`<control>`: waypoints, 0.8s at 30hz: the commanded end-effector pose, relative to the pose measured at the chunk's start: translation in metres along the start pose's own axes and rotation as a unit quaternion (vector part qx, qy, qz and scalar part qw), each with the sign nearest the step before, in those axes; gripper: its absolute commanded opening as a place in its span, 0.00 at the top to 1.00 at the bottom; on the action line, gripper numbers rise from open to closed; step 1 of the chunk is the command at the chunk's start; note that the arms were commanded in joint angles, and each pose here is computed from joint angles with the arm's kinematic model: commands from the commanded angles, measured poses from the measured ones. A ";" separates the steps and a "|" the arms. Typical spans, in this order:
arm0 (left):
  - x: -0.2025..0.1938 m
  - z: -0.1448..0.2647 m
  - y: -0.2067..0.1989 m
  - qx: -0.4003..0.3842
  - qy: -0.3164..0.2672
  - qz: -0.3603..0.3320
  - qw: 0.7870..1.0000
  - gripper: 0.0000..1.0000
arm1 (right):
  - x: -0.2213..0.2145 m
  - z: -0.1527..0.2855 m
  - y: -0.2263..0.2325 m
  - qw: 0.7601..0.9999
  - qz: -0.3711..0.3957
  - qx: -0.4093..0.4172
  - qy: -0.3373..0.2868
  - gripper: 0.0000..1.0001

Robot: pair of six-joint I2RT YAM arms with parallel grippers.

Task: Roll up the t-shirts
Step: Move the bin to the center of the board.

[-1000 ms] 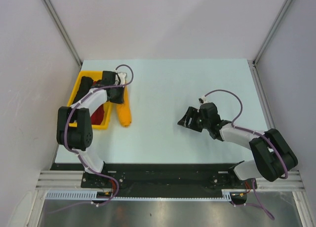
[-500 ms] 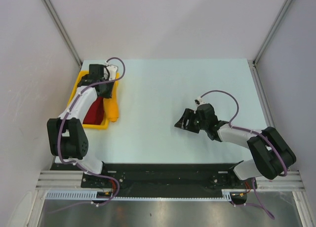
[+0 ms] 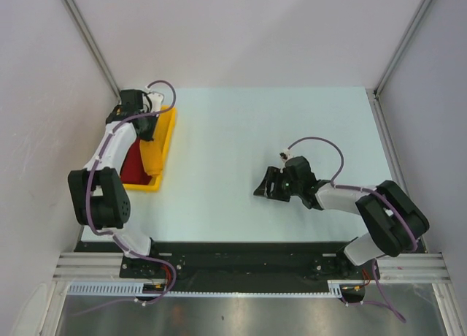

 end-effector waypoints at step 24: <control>0.003 -0.093 -0.007 -0.028 0.060 -0.032 0.997 0.94 | 0.005 -0.035 -0.023 0.999 -0.018 0.032 0.021 0.32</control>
Point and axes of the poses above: each gripper's point midway between its finger pads, its own z axis back along the fingers, its own y axis along the line the jaws close on, x = y × z, the point moved 5 cm from there along z, back along the fingers, and after that the axes turned 6 degrees about z, right-handed, at the moved point
